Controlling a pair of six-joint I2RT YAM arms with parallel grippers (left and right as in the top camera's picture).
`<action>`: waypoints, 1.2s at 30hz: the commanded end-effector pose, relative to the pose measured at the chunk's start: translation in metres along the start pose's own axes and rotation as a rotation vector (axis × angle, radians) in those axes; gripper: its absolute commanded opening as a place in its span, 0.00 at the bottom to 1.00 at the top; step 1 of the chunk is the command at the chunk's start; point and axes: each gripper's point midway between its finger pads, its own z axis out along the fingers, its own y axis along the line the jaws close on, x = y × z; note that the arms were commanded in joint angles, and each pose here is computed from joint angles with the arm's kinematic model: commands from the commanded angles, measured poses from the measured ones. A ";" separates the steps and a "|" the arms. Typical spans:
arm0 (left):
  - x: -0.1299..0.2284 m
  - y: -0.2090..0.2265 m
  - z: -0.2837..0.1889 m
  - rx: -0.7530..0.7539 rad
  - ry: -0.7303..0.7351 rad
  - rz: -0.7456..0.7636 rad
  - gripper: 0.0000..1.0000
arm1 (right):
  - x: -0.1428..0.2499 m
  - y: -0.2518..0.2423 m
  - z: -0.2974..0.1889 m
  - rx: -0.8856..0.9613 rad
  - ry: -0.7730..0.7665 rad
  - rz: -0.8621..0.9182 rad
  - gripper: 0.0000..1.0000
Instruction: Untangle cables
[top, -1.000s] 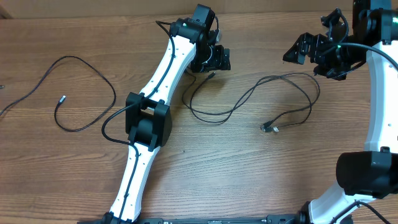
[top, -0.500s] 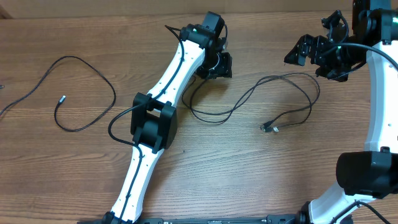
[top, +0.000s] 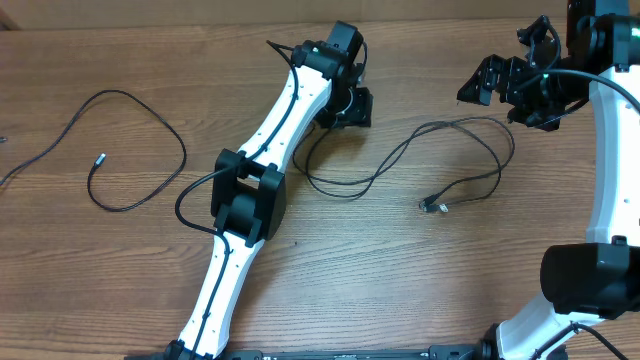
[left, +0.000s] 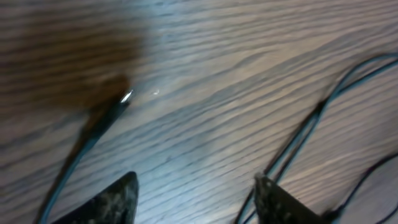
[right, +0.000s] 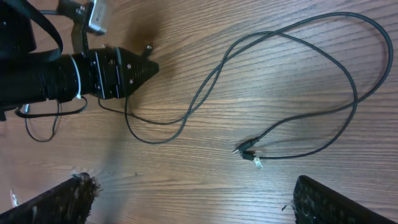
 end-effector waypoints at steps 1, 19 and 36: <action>-0.013 0.026 -0.042 -0.130 -0.072 0.006 0.65 | 0.000 0.000 0.002 0.009 0.003 -0.009 1.00; 0.035 0.086 -0.065 -0.448 0.052 -0.071 0.56 | -0.002 0.000 0.002 0.008 -0.004 -0.012 1.00; 0.002 0.030 -0.185 -0.252 -0.284 -0.040 0.04 | -0.005 0.001 0.002 0.001 -0.018 -0.017 1.00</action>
